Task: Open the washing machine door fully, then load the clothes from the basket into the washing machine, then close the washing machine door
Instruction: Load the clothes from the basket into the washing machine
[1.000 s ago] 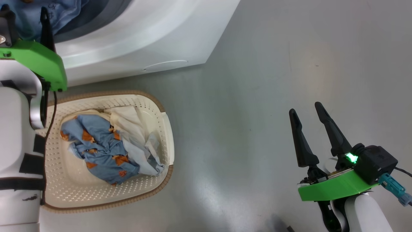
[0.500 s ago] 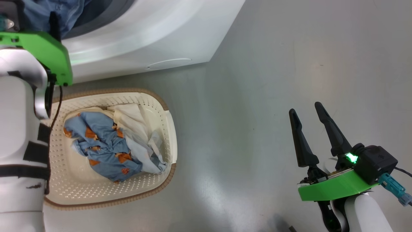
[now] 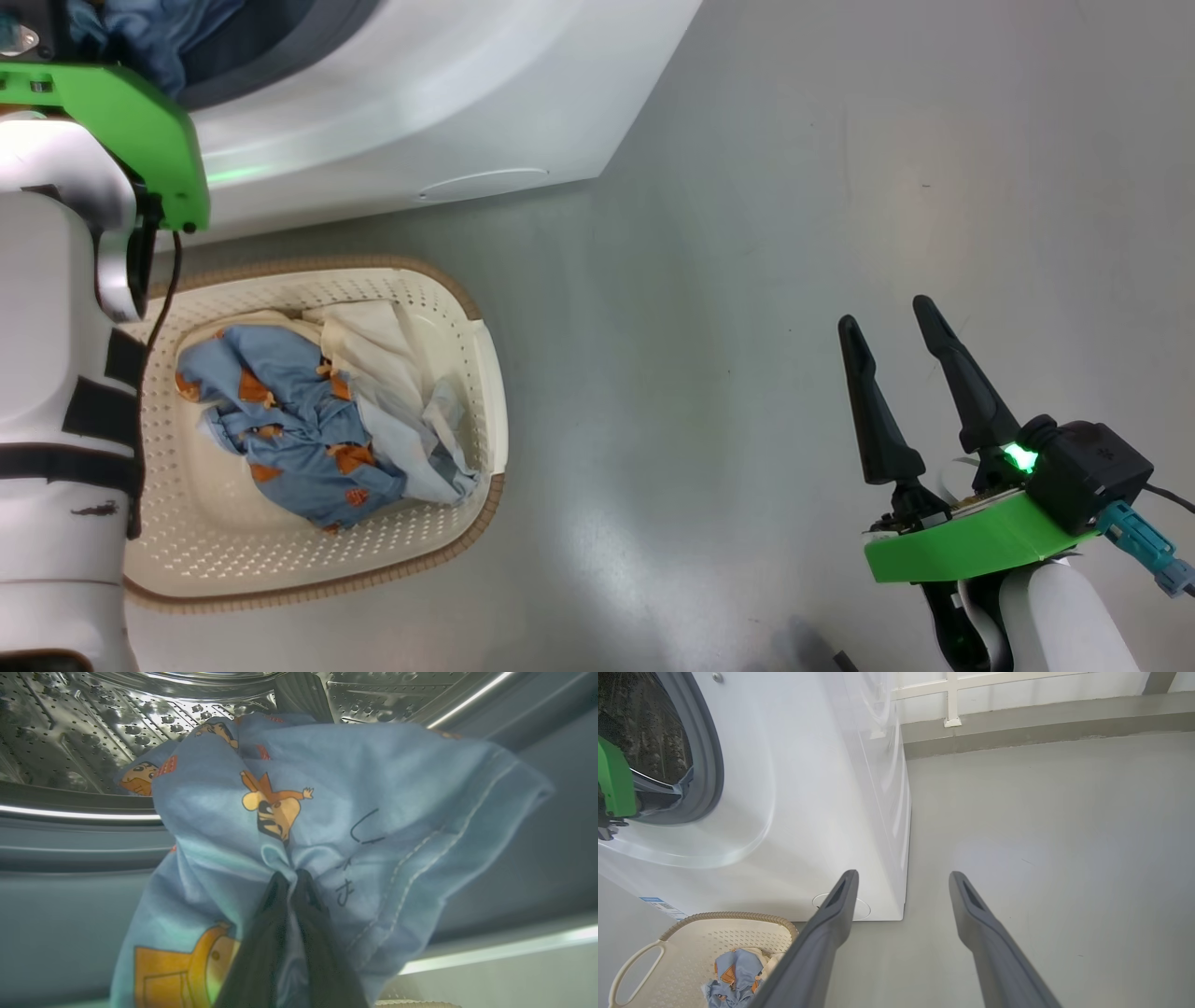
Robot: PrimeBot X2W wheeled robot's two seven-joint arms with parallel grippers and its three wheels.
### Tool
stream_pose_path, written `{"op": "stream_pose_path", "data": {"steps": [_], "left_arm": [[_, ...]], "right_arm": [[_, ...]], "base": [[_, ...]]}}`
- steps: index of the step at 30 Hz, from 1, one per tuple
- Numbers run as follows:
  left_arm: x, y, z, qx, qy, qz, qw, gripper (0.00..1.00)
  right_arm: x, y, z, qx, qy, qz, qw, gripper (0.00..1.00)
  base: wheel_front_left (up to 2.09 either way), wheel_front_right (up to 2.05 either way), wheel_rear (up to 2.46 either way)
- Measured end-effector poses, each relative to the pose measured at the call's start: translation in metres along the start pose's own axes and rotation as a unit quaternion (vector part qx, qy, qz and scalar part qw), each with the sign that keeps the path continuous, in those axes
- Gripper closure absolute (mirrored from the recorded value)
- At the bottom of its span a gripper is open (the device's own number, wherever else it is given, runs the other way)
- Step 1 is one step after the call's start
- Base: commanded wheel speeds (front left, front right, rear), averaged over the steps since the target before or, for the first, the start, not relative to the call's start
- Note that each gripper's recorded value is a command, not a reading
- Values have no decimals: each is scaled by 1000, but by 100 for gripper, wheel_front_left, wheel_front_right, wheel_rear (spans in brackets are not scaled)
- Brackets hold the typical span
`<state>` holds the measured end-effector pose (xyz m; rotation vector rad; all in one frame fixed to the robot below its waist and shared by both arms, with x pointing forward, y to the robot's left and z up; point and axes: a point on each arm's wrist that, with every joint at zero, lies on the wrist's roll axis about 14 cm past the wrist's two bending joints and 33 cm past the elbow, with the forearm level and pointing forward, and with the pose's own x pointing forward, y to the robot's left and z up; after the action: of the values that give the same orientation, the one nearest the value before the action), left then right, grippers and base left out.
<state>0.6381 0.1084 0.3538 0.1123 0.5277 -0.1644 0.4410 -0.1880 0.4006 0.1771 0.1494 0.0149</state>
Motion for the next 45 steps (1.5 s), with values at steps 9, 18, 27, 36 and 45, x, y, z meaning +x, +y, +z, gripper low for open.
{"op": "stream_pose_path", "data": {"steps": [9, 18, 27, 36, 45], "left_arm": [[4, 1, 5, -4, -19, 4, 1000, 100], [11, 11, 53, -22, -127, 35, 991, 100], [28, 26, 86, -30, -199, 67, 977, 100], [48, 37, 113, -30, -242, 85, 966, 100], [66, 61, 113, -29, -246, 115, 962, 100]], "right_arm": [[0, -2, -1, -1, 1, -3, 1000, 0], [-1, -4, -5, -2, 8, -6, 1000, 0], [-7, -12, -15, -9, 25, -18, 999, 0], [-14, -21, -25, -15, 45, -31, 998, 0], [-19, -27, -36, -21, 63, -41, 997, 0]], "base": [[0, 0, 0], [0, 0, 0], [0, 0, 0], [0, 0, 0], [0, 0, 0]]}}
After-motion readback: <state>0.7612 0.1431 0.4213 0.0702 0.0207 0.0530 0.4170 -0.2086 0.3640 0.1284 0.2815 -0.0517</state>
